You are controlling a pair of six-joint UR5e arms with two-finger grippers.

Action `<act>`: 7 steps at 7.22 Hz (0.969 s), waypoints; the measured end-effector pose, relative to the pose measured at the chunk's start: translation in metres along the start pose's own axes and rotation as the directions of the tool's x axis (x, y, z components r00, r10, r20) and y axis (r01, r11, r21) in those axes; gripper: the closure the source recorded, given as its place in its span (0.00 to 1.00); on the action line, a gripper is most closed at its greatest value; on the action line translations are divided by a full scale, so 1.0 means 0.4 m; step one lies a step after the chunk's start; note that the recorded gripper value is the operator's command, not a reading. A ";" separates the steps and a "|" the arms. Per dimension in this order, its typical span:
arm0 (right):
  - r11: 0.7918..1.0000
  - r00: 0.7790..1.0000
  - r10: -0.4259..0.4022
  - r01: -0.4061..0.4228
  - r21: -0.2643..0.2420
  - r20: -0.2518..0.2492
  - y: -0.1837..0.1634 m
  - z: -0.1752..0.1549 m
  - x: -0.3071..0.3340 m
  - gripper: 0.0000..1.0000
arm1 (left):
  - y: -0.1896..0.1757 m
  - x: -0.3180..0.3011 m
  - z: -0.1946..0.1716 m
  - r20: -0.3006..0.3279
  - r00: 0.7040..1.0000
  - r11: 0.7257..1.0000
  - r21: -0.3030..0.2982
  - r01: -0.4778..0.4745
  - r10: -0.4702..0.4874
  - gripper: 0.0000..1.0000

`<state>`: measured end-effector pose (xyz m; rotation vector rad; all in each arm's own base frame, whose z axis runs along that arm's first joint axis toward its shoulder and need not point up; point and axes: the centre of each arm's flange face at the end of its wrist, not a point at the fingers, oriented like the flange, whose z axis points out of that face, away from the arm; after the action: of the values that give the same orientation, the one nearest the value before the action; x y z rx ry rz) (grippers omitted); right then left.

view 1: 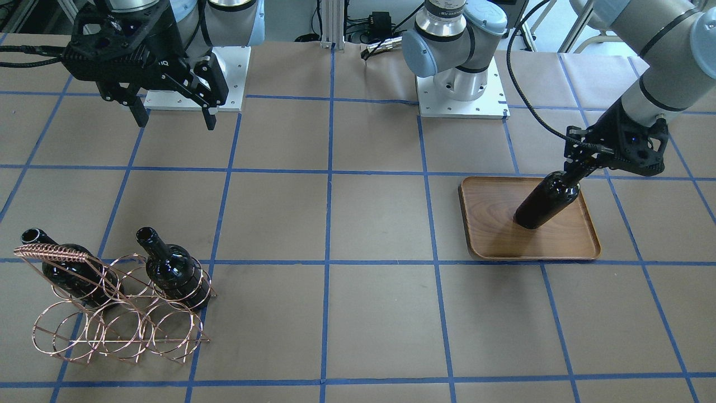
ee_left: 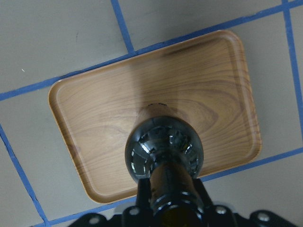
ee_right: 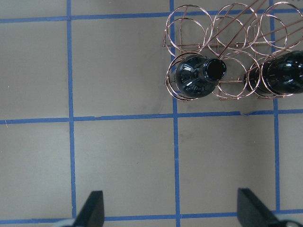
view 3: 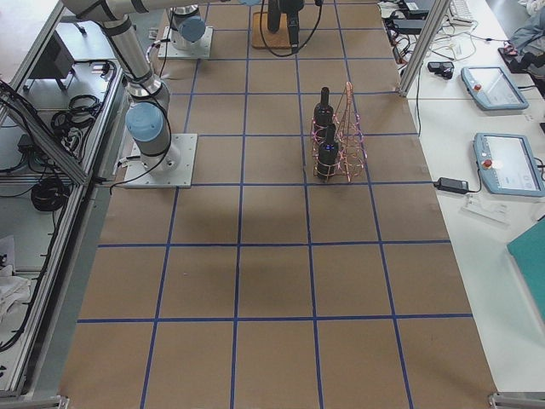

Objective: Take wine from basket and place on tray

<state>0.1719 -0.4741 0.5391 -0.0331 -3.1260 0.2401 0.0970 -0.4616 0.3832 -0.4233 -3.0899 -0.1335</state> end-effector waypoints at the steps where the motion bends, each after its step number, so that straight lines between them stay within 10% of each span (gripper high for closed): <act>1: 1.000 1.000 0.000 0.000 0.000 0.001 0.000 0.001 -0.001 0.00 | 0.004 0.009 -0.015 -0.007 1.000 1.000 -0.008 0.022 -0.023 0.00; 7: 1.000 1.000 0.000 0.000 -0.001 -0.001 0.000 0.000 0.001 0.00 | -0.004 0.221 -0.283 -0.005 0.968 0.967 -0.026 0.252 -0.253 0.00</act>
<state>0.1715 -0.4740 0.5391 -0.0333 -3.1249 0.2385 0.0122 -0.4495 0.4987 -0.0263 -3.1230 -0.1772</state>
